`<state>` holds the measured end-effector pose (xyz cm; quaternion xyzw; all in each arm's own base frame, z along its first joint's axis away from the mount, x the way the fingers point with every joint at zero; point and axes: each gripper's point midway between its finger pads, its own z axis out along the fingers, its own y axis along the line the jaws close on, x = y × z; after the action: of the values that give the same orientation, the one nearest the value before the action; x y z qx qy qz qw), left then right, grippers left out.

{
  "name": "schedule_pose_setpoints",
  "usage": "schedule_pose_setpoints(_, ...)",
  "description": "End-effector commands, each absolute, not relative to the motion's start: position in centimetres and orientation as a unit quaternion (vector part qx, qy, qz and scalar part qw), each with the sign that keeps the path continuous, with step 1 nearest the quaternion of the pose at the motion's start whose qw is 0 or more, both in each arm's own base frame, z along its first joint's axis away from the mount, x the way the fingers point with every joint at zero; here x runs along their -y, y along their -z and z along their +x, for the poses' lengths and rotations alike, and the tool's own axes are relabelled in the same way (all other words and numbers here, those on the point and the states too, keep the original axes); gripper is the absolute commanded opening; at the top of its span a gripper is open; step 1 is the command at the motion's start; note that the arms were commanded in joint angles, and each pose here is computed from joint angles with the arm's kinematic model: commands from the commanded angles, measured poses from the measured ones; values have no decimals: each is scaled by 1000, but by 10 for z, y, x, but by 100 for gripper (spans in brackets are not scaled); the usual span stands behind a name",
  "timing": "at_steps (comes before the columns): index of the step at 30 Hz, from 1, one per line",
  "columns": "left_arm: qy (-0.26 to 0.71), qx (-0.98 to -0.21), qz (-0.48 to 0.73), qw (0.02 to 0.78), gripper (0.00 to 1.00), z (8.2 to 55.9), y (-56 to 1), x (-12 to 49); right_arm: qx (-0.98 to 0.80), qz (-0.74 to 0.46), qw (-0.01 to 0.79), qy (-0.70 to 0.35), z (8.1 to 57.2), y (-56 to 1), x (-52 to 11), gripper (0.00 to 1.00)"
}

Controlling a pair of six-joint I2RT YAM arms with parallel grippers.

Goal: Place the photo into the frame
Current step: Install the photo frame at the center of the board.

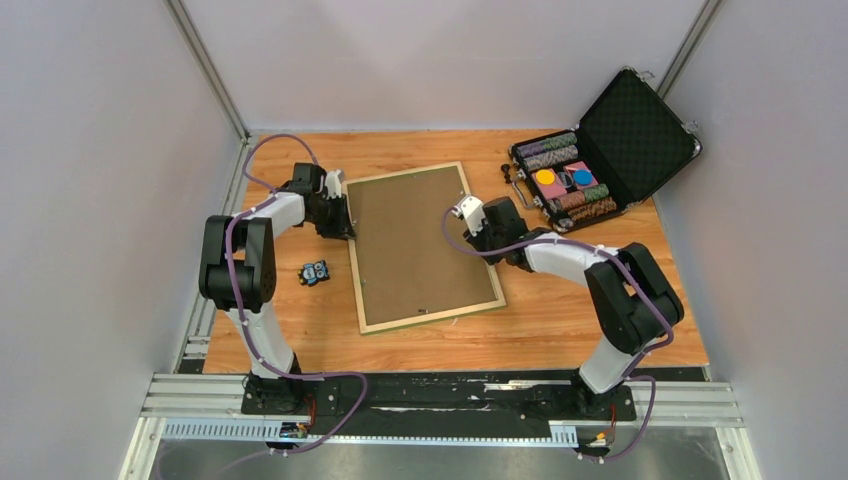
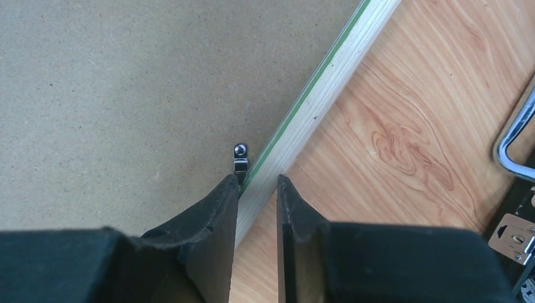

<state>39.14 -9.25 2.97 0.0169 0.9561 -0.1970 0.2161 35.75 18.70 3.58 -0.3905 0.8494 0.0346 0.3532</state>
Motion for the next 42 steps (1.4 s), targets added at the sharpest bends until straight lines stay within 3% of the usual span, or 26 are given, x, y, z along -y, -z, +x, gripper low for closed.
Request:
schedule_pose_setpoints(1,192,-954,40,228,0,397,-38,87,-841,-373,392,15,380,-55,-171,27)
schedule_pose_setpoints(5,193,-953,41,229,0,397,-39,88,-866,-320,382,-46,384,-70,-179,44)
schedule_pose_setpoints(9,194,-953,40,229,0,396,-39,88,-884,-272,372,-83,390,-85,-182,48)
schedule_pose_setpoints(20,195,-953,41,230,0,397,-39,88,-896,-268,320,-152,373,-72,-194,45)
schedule_pose_setpoints(42,197,-954,40,224,0,396,-35,89,-912,-275,273,-133,358,-31,-186,34)
